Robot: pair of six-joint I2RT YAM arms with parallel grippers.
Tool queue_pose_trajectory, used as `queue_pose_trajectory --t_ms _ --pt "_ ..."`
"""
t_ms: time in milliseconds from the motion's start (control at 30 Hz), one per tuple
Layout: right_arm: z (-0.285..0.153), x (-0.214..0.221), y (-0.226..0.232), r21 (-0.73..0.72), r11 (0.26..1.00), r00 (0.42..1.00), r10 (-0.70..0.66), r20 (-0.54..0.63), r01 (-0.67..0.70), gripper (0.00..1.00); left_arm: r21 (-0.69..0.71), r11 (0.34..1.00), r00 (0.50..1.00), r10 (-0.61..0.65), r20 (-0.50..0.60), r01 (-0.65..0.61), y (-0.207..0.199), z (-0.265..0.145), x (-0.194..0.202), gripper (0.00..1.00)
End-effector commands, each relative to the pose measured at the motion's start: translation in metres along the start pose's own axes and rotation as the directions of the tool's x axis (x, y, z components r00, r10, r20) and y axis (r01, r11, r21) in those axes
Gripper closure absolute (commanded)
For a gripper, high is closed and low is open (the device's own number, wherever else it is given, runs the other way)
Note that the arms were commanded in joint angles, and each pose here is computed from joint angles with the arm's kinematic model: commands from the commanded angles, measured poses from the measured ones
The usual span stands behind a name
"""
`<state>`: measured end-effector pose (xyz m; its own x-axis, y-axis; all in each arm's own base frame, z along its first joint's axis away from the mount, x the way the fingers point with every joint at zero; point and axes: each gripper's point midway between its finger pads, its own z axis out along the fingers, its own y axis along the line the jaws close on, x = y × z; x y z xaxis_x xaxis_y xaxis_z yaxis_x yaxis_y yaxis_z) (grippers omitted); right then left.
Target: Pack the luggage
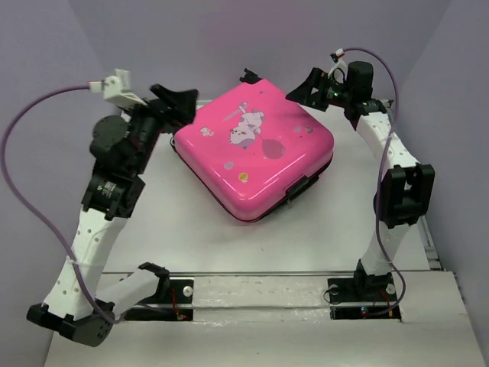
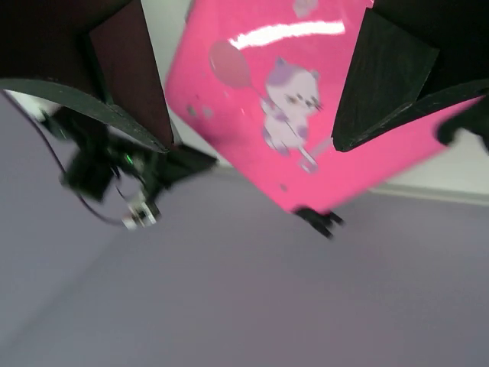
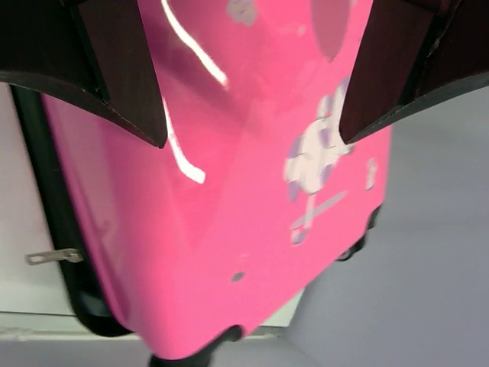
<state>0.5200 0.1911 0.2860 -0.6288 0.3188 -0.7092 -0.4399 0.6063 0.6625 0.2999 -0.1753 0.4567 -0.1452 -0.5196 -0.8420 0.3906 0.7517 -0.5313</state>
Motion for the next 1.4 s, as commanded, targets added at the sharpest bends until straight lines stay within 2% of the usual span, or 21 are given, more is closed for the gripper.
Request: queue_pose_trajectory --t_ms 0,67,100,133,167,200,300,400,433,500,900,1133,1267,1367 --pt "-0.051 -0.017 0.087 -0.164 0.982 0.996 -0.091 0.001 0.090 0.00 -0.137 0.990 0.998 0.036 0.052 -0.028 0.060 0.010 -0.038 0.01" --pt "-0.057 -0.015 0.089 -0.151 0.983 0.994 -0.109 0.003 0.108 0.00 -0.120 0.993 1.000 -0.016 -0.005 0.015 0.080 0.027 -0.024 0.01" --pt "-0.063 -0.012 0.090 -0.133 0.983 0.992 -0.125 0.007 0.125 0.00 -0.168 0.984 0.998 -0.065 -0.008 0.063 0.110 0.031 -0.021 0.01" --pt "-0.065 -0.010 0.089 -0.124 0.983 0.991 -0.132 0.008 0.132 0.00 -0.153 0.984 0.994 -0.100 -0.047 0.092 0.123 0.041 -0.009 0.01" --pt "-0.069 -0.009 0.090 -0.117 0.982 0.989 -0.146 0.013 0.146 0.00 -0.171 0.978 0.991 -0.126 -0.051 0.116 0.138 0.043 -0.006 0.01" --pt "-0.070 -0.004 0.082 -0.085 0.985 0.988 -0.153 0.007 0.153 0.00 -0.238 0.959 0.984 -0.170 -0.046 0.154 0.170 0.041 -0.001 0.01" --pt "-0.083 0.005 0.079 -0.029 0.984 0.984 -0.176 0.012 0.176 0.00 -0.279 0.939 0.970 -0.232 -0.077 0.203 0.219 0.055 0.016 0.01" --pt "-0.101 0.010 0.094 -0.038 0.979 0.979 -0.197 0.046 0.199 0.00 -0.307 0.922 0.952 -0.283 -0.113 0.237 0.246 0.067 0.031 0.01" --pt "-0.102 0.027 0.085 -0.031 0.984 0.984 -0.174 0.025 0.175 0.00 -0.311 0.914 0.938 -0.316 -0.143 0.261 0.258 0.073 0.044 0.01" --pt "-0.118 0.029 0.098 -0.043 0.976 0.975 -0.209 0.073 0.213 0.00 -0.304 0.907 0.927 -0.347 -0.144 0.292 0.270 0.081 0.049 0.01" --pt "-0.141 0.089 0.108 -0.099 0.975 0.979 -0.197 0.046 0.201 0.00 -0.205 0.849 0.839 -0.520 -0.161 0.487 0.301 0.133 0.085 0.01" --pt "-0.144 0.111 0.101 -0.093 0.979 0.983 -0.182 0.027 0.184 0.00 -0.131 0.834 0.826 -0.550 -0.121 0.536 0.292 0.155 0.074 0.02" --pt "-0.148 0.116 0.100 -0.085 0.979 0.983 -0.181 0.035 0.184 0.00 -0.097 0.830 0.823 -0.557 -0.109 0.549 0.284 0.166 0.063 0.06" --pt "-0.154 0.125 0.100 -0.083 0.981 0.984 -0.175 0.035 0.178 0.00 -0.072 0.818 0.813 -0.575 -0.095 0.570 0.276 0.174 0.056 0.15"
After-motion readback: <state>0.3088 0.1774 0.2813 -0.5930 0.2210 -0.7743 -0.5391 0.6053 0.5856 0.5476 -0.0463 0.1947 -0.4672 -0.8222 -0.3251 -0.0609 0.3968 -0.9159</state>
